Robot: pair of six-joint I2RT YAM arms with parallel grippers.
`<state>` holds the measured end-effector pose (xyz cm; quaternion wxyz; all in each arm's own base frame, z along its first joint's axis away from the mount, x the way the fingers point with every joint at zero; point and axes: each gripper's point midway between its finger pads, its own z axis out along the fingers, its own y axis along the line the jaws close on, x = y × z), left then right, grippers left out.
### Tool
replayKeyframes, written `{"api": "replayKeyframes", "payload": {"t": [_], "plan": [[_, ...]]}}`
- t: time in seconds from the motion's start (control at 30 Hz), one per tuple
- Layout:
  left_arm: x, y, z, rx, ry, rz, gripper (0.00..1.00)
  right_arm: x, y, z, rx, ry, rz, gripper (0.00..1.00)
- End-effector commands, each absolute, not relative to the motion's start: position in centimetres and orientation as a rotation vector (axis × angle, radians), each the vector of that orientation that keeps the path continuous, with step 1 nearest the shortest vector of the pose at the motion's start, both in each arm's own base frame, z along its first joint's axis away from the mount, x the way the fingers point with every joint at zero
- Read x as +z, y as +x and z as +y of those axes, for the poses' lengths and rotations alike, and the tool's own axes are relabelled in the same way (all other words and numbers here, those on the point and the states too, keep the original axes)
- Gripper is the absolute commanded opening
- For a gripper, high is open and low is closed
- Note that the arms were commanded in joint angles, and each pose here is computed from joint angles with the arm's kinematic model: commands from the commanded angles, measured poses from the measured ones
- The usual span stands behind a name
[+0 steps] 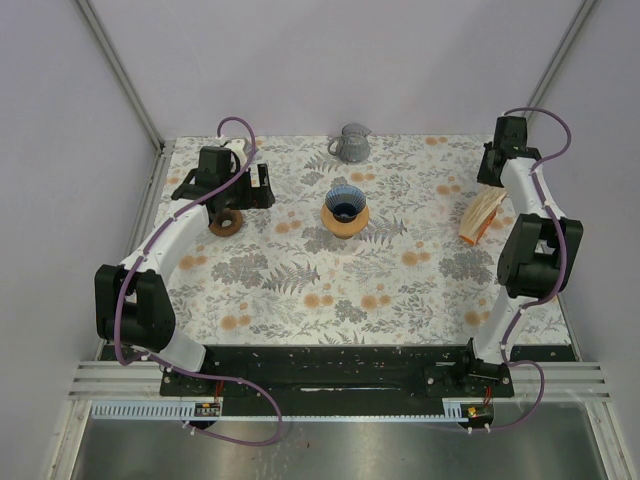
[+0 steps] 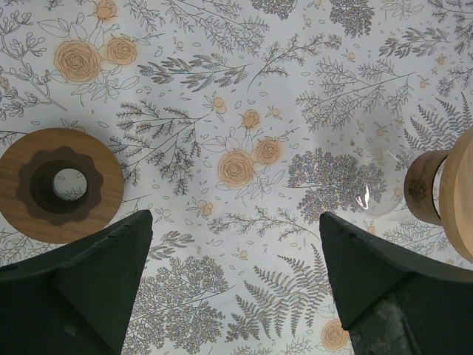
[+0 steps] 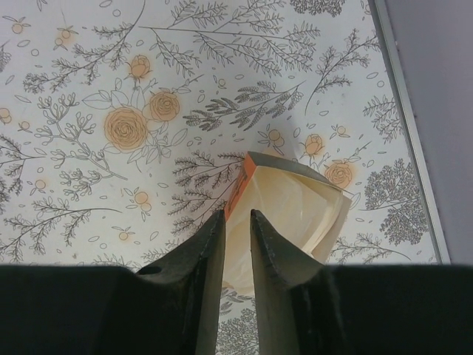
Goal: Place the coffee filter in the dripper
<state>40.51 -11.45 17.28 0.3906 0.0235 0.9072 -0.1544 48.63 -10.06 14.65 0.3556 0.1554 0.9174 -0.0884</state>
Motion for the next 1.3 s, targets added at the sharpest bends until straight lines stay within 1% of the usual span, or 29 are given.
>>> {"api": "replayKeyframes", "payload": {"t": [0.0,0.27,0.93,1.03,1.2,1.27], "plan": [[19.4,41.5,-11.6,-0.42,0.063,2.245,0.99,15.0,48.7,-11.3,-0.293,0.426,2.363,0.28],[19.4,41.5,-11.6,-0.43,0.062,2.246,0.99,15.1,48.6,-11.6,-0.289,0.414,2.357,0.28],[19.2,41.5,-11.4,-0.435,0.051,2.253,0.99,13.1,49.7,-11.8,-0.262,0.394,2.396,0.28],[19.2,41.6,-11.3,-0.432,0.049,2.252,0.99,12.7,49.6,-11.8,-0.26,0.392,2.408,0.23],[19.2,41.6,-11.3,-0.436,0.045,2.254,0.99,13.5,49.5,-11.6,-0.244,0.389,2.393,0.07],[19.1,41.6,-11.4,-0.438,0.046,2.256,0.99,14.0,49.3,-11.7,-0.253,0.39,2.383,0.05]]}}
